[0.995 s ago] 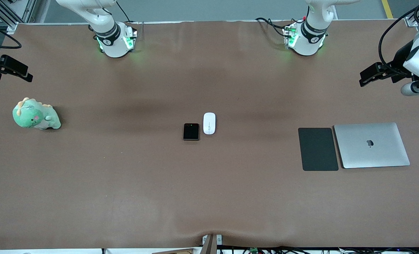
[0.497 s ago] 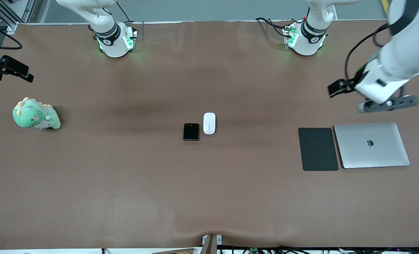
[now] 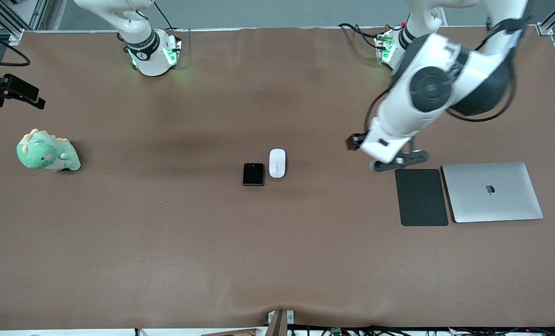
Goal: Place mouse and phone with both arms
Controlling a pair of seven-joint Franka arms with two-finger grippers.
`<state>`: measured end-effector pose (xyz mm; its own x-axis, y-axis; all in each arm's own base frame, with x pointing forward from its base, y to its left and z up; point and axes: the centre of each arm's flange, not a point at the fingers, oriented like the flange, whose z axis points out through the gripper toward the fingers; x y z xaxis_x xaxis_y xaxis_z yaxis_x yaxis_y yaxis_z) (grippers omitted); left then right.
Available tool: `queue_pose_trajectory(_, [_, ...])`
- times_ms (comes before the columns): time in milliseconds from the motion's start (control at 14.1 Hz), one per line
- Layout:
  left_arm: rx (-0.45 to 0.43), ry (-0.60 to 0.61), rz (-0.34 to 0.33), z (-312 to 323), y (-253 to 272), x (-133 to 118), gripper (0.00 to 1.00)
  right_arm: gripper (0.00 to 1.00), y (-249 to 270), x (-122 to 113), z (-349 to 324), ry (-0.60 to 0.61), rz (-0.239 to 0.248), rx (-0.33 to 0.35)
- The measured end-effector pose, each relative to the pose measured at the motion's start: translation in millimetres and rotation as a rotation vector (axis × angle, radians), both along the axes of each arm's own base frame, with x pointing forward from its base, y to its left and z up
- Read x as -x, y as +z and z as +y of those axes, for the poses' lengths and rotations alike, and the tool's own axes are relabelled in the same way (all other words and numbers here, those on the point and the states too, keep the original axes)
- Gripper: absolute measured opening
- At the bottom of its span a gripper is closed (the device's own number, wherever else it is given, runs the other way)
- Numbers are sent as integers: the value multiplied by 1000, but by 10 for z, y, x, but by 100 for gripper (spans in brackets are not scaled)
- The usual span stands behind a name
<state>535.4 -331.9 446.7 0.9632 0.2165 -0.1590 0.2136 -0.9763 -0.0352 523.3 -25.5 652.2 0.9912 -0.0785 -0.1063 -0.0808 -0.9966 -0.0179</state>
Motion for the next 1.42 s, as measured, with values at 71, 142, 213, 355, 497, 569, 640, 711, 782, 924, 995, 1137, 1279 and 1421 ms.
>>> queue_pose_trajectory(71, [3,15,-4,-294,-142,108,100,100,-25,-2,7,1,5,0])
queue_pose_trajectory(142, [8,29,-9,-573,-295,219,100,100,-60,-7,22,4,13,-1])
queue_pose_trajectory(213, [15,32,-13,-798,-446,313,100,100,-115,-11,49,9,25,-1])
queue_pose_trajectory(355, [2,-20,-37,-1147,-767,477,100,100,-240,-33,172,32,47,-1])
queue_pose_trajectory(497, [-43,-77,-73,-1460,-1104,670,100,100,-342,-71,274,45,55,0])
queue_pose_trajectory(569, [-58,-82,-84,-1615,-1262,761,100,100,-374,-82,294,48,59,0])
queue_pose_trajectory(640, [-65,-85,-91,-1760,-1422,830,100,100,-398,-85,299,49,63,0])
queue_pose_trajectory(711, [-63,-91,-98,-1886,-1580,872,100,100,-414,-85,298,49,67,0])
queue_pose_trajectory(782, [-49,-99,-106,-1991,-1734,891,100,100,-424,-84,299,49,69,0])
queue_pose_trajectory(924, [-3,-102,-117,-2106,-2015,870,100,100,-447,-81,316,44,75,0])
queue_pose_trajectory(995, [13,-101,-119,-2123,-2140,846,100,100,-464,-78,341,39,80,1])
queue_pose_trajectory(1137, [20,-122,-137,-2125,-2337,814,100,100,-500,-72,416,29,89,5])
queue_pose_trajectory(1279, [8,-143,-147,-2112,-2478,810,100,100,-531,-64,516,13,97,11])
queue_pose_trajectory(1421, [18,-148,-152,-2119,-2561,809,100,100,-560,-56,601,8,103,16])
